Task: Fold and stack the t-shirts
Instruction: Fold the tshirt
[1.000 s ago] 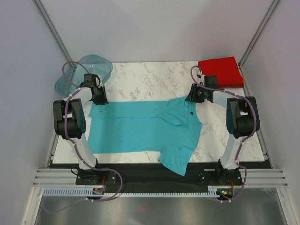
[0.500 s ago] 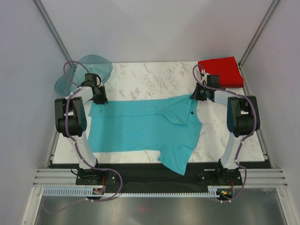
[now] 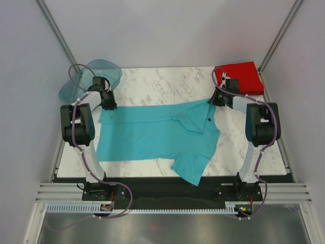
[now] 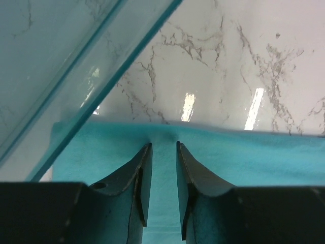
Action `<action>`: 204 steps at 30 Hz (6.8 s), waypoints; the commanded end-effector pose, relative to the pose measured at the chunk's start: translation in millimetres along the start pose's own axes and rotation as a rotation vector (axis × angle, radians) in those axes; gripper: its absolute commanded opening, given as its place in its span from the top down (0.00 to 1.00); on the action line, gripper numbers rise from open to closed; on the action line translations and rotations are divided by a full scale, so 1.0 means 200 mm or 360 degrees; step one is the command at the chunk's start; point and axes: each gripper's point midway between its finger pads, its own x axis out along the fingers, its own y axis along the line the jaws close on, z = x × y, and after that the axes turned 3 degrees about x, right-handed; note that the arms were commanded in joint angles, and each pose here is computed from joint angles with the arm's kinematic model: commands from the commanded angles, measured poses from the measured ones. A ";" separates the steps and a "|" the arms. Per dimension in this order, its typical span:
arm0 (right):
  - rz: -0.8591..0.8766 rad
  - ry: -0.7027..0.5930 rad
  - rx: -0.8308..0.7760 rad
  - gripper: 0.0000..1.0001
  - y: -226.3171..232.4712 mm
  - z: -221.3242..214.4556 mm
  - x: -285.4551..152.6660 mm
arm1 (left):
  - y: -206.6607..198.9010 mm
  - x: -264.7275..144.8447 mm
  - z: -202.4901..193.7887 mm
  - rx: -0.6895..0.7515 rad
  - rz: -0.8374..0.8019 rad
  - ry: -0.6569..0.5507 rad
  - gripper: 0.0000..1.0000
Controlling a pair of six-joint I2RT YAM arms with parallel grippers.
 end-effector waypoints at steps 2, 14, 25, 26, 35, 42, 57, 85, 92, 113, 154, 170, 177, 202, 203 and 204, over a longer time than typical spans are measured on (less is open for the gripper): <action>-0.0016 -0.0170 0.0026 0.83 0.07 0.25 -0.08 | -0.08 -0.24 0.28 0.0011 -0.0069 -0.0256 0.65; -0.0225 -0.0003 -0.0097 0.59 0.30 -0.09 -0.45 | -0.39 -0.67 0.05 -0.0087 -0.0564 -0.0245 0.59; -0.0329 0.0163 -0.0127 0.80 0.33 -0.54 -0.44 | -0.32 -0.83 -0.16 -0.0149 -0.0458 -0.0326 0.59; -0.0356 0.0185 -0.0120 0.80 0.28 -0.60 -0.44 | -0.26 -0.82 -0.16 -0.0211 -0.0353 -0.0353 0.59; -0.0486 0.0175 -0.0033 0.83 0.16 -0.78 -0.50 | -0.18 -0.81 -0.21 -0.0410 -0.0205 -0.0390 0.56; -0.0508 -0.0121 0.0071 0.69 0.26 -0.47 -0.57 | -0.36 -0.68 -0.14 -0.0469 -0.0505 -0.0266 0.56; -0.0734 -0.0046 0.0556 0.64 0.21 -0.60 -0.46 | -0.37 -0.18 -0.02 -0.0502 -0.0502 0.0000 0.57; -0.0920 -0.0093 0.0515 1.00 0.17 -0.61 -0.50 | -0.25 0.06 -0.26 -0.0565 -0.0308 0.0197 0.58; -0.0950 -0.0186 0.0649 1.00 0.17 -0.58 -0.56 | -0.23 0.06 -0.27 -0.0545 -0.0268 0.0194 0.59; -0.0979 -0.0366 0.0896 1.00 0.19 -0.73 -0.61 | -0.22 0.07 -0.28 -0.0546 -0.0257 0.0196 0.59; -0.0440 -0.0282 0.0077 0.66 0.13 0.13 -0.20 | -0.32 -0.14 -0.08 -0.0412 -0.0398 0.0004 0.55; -0.0445 -0.0180 0.0166 0.71 -0.11 0.05 -0.04 | -0.23 0.00 -0.19 -0.0491 -0.0248 0.0107 0.55; -0.0736 -0.0277 0.0361 0.92 -0.33 0.02 -0.11 | -0.19 0.03 -0.23 -0.0556 -0.0170 0.0136 0.55; -0.0526 -0.0211 0.0663 0.55 -0.04 0.06 -0.44 | 0.05 -0.72 -0.10 -0.0792 0.0346 -0.0323 0.57; -0.0463 -0.0160 0.0668 0.55 0.00 0.02 -0.44 | 0.09 -0.75 -0.15 -0.0973 0.0437 -0.0308 0.57; -0.0433 -0.0143 0.0670 0.55 0.01 0.01 -0.44 | 0.15 -0.82 -0.29 -0.1042 0.0602 -0.0164 0.58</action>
